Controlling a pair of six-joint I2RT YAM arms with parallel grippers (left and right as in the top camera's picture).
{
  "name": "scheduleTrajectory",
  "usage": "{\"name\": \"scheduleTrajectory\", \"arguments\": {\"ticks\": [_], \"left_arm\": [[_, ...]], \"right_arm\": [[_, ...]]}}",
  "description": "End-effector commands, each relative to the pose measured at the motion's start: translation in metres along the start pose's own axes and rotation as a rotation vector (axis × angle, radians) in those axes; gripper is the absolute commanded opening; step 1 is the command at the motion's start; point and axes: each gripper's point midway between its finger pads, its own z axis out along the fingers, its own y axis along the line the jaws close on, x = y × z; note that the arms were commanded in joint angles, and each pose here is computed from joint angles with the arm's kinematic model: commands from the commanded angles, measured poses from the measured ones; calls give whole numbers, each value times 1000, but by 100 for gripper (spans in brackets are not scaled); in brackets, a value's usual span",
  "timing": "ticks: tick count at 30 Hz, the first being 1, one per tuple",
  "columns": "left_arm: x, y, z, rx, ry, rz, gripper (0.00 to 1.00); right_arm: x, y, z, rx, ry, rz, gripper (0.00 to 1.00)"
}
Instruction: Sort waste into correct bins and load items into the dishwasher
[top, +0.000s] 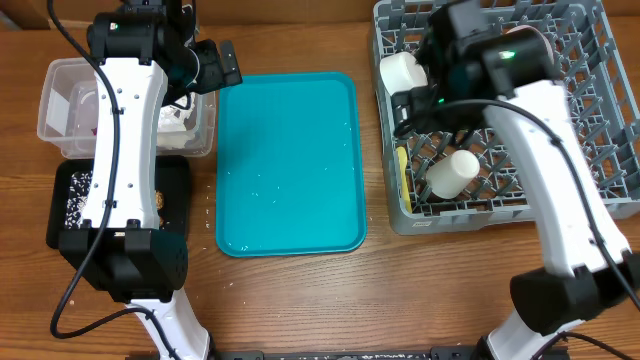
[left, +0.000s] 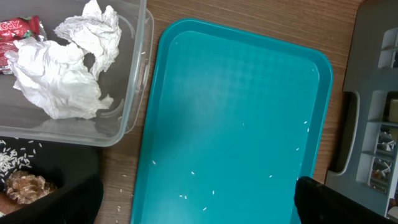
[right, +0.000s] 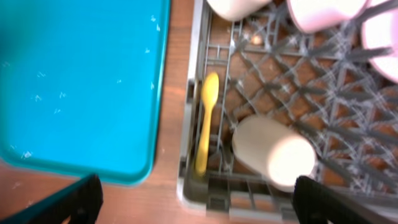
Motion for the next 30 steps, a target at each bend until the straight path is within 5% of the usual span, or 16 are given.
{"name": "scheduleTrajectory", "arguments": {"ticks": [1, 5, 17, 30], "left_arm": [[-2, 0, -3, 2, -11, -6, 100], [-2, 0, -3, 3, -11, -6, 100], [-2, 0, -3, 2, -11, -6, 100], [-2, 0, -3, 2, -11, -6, 100]], "right_arm": [[-3, 6, -85, -54, -222, 13, 100], [13, 25, -139, -190, -353, -24, 100], [59, -40, -224, 116, -644, 61, 100], [79, -93, -245, 213, -1017, 249, 100]]}}
